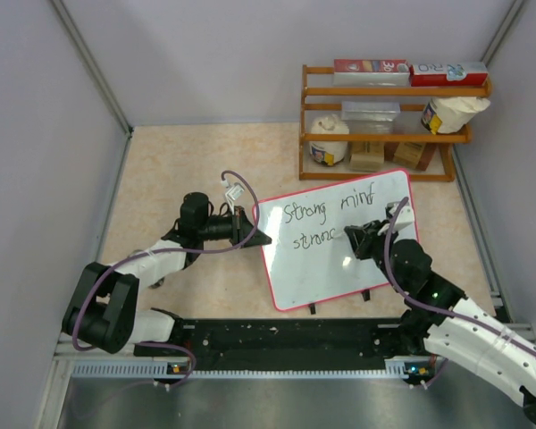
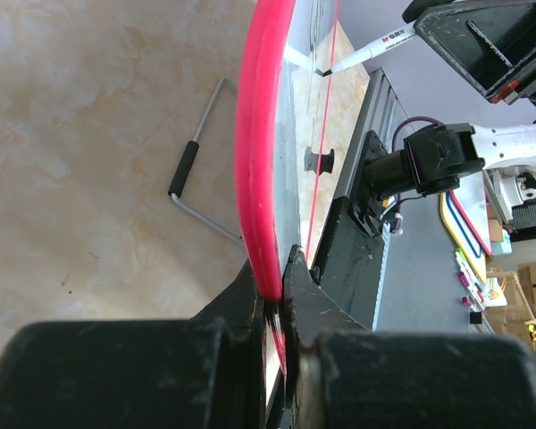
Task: Write a sentence on the whiteboard
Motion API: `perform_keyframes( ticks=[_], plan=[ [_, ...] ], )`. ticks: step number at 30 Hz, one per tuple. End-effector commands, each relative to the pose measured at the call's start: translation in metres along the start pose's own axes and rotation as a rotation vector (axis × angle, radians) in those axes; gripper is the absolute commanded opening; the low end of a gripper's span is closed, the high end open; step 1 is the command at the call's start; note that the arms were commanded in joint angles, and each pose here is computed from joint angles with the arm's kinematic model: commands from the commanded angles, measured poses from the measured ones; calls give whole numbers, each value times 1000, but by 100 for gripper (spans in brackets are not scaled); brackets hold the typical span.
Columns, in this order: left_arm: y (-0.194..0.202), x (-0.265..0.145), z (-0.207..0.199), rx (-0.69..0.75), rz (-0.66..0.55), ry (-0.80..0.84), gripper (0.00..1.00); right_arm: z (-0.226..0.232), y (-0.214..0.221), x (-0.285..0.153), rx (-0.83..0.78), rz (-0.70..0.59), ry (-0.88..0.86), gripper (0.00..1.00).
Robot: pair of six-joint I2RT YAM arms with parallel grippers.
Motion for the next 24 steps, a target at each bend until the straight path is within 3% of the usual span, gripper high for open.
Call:
perform_keyframes(
  ticks=[1, 10, 24],
  plan=[
    [16, 0, 22, 127, 22, -123, 0, -10, 0, 1, -12, -15, 81, 0],
    [17, 0, 22, 128, 21, -121, 0, 0, -21, 8, -8, -77, 80, 0],
    [17, 0, 22, 130, 22, -125, 0, 2, -20, 10, -12, -65, 75, 0]
  ],
)
Point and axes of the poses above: each gripper's point midway between its finger pads, its own x axis out along the fingers, its own z axis along the line the jaws close on, y = z × x, the point moved 8 cm from there along -x, back along the fingers, and after that the axes turned 4 degrees about x, right-handed, at the moved point
